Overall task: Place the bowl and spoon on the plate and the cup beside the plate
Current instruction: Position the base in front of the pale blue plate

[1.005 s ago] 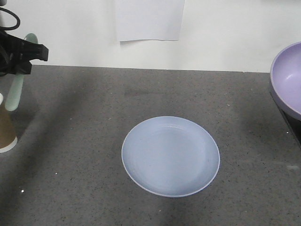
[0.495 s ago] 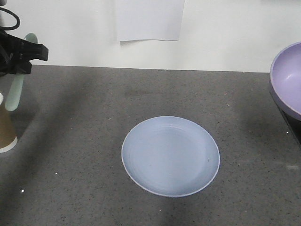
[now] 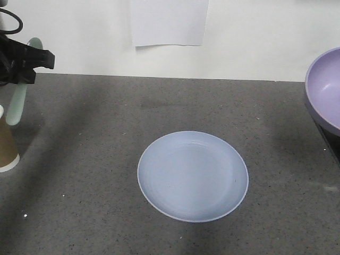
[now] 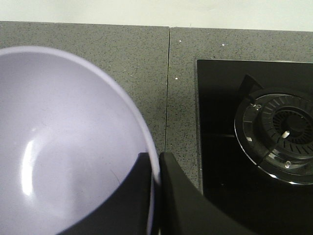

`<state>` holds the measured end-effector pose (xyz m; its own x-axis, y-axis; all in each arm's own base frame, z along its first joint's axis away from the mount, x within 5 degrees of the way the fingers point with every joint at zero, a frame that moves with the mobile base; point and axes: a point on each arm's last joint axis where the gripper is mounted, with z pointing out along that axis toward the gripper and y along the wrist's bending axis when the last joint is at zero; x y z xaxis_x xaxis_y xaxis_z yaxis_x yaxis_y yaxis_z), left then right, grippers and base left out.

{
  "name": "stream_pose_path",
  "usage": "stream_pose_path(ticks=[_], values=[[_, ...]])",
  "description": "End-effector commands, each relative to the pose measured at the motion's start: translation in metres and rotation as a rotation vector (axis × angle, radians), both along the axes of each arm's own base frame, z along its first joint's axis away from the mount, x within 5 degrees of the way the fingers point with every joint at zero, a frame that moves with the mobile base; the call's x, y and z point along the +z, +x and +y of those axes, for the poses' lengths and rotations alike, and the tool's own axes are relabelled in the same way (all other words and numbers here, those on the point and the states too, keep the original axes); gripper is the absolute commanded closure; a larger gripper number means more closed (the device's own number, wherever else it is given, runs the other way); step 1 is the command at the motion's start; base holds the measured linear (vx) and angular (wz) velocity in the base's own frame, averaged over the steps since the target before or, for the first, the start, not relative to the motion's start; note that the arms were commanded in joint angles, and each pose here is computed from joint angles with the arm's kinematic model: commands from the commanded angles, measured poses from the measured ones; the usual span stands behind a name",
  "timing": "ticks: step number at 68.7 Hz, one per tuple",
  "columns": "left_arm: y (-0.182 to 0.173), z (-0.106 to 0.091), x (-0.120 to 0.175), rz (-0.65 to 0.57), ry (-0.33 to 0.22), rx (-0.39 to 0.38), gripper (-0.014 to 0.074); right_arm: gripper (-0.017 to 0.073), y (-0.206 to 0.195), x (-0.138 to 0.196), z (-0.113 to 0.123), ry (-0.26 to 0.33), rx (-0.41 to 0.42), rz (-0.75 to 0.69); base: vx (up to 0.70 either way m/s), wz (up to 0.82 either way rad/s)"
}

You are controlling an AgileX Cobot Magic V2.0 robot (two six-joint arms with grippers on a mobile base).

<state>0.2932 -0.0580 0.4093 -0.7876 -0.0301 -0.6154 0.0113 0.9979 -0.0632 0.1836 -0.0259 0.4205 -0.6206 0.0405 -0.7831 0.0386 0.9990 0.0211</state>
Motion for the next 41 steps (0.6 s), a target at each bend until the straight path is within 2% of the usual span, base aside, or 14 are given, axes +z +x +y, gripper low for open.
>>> stream_pose_path(ticks=[1,41], values=[[-0.0074,0.0007,0.0209,-0.107,-0.027,0.0,0.06,0.0566,-0.002,0.0165,0.0005,-0.018,-0.003,-0.106,0.0,0.0],[-0.0074,0.0007,0.0209,-0.107,-0.027,0.0,0.06,0.0566,-0.002,0.0165,0.0005,-0.018,-0.003,-0.106,0.0,0.0]])
